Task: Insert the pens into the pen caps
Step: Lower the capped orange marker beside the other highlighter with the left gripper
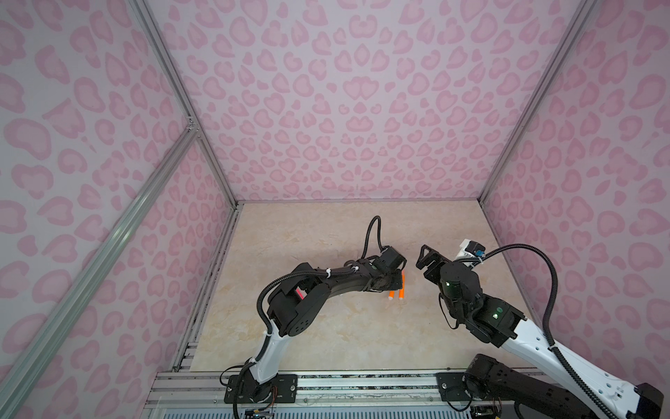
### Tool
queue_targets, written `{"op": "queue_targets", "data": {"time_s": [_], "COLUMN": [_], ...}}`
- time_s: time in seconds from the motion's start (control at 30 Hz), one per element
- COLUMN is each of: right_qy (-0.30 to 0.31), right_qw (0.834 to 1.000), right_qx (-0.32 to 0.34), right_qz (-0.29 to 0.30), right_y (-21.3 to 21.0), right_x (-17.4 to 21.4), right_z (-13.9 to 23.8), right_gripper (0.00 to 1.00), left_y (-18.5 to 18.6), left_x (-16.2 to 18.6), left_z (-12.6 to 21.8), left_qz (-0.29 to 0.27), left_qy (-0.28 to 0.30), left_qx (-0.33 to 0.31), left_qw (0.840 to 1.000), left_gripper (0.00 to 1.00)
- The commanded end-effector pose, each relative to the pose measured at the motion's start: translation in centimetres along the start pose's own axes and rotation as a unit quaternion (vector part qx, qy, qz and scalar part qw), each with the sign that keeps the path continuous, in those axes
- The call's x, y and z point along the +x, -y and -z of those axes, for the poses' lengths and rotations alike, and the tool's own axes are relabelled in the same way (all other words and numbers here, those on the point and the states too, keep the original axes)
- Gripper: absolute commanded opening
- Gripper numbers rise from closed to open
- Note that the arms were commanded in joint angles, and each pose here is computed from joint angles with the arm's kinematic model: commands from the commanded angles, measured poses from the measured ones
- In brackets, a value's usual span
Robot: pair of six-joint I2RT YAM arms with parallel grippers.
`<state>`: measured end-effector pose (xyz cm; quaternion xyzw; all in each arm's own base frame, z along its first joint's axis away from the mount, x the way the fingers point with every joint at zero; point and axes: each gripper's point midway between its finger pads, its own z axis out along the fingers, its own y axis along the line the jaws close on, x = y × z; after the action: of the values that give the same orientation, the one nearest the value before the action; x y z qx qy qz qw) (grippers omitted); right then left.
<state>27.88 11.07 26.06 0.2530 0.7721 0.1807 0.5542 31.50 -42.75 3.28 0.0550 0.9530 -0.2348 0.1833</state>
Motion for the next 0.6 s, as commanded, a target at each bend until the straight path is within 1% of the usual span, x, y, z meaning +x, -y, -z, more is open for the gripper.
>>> {"op": "queue_targets", "data": {"time_s": [0.0, 0.1, 0.17, 0.23, 0.37, 0.47, 0.57], "right_qy": [-0.009, -0.011, -0.011, -0.014, -0.01, -0.009, -0.01], "right_qw": [1.0, 1.0, 0.999, 0.999, 0.999, 0.999, 0.999], "right_qx": [-0.022, -0.027, -0.03, -0.039, -0.042, -0.048, -0.049], "right_qz": [0.002, 0.005, 0.001, 0.0, -0.004, -0.004, -0.006], "right_y": [-0.6, -0.6, -0.5, -0.7, -0.4, -0.4, -0.4], "right_x": [0.4, 0.4, 0.3, 0.4, 0.3, 0.3, 0.3], "right_z": [0.1, 0.3, 0.5, 0.6, 0.8, 0.9, 1.0], "right_gripper": [0.99, 0.99, 0.99, 0.98, 0.99, 0.99, 0.99], "left_y": [-0.2, -0.3, -0.2, 0.0, 0.1, 0.1, 0.4], "left_x": [-1.1, -1.3, -1.0, -0.8, -0.5, -0.4, -0.6], "left_z": [-0.6, -1.0, -1.5, -1.9, -2.2, -2.2, -1.8], "left_qz": [-0.008, -0.012, -0.012, -0.013, -0.012, -0.014, -0.019], "left_qy": [0.02, 0.024, 0.016, 0.009, 0.003, 0.002, 0.005], "left_qx": [-0.012, -0.017, -0.012, -0.006, -0.005, -0.004, -0.001], "left_qw": [1.0, 1.0, 1.0, 1.0, 1.0, 1.0, 1.0], "left_gripper": [0.05, 0.05, 0.06, 0.1, 0.21, 0.23, 0.3]}}
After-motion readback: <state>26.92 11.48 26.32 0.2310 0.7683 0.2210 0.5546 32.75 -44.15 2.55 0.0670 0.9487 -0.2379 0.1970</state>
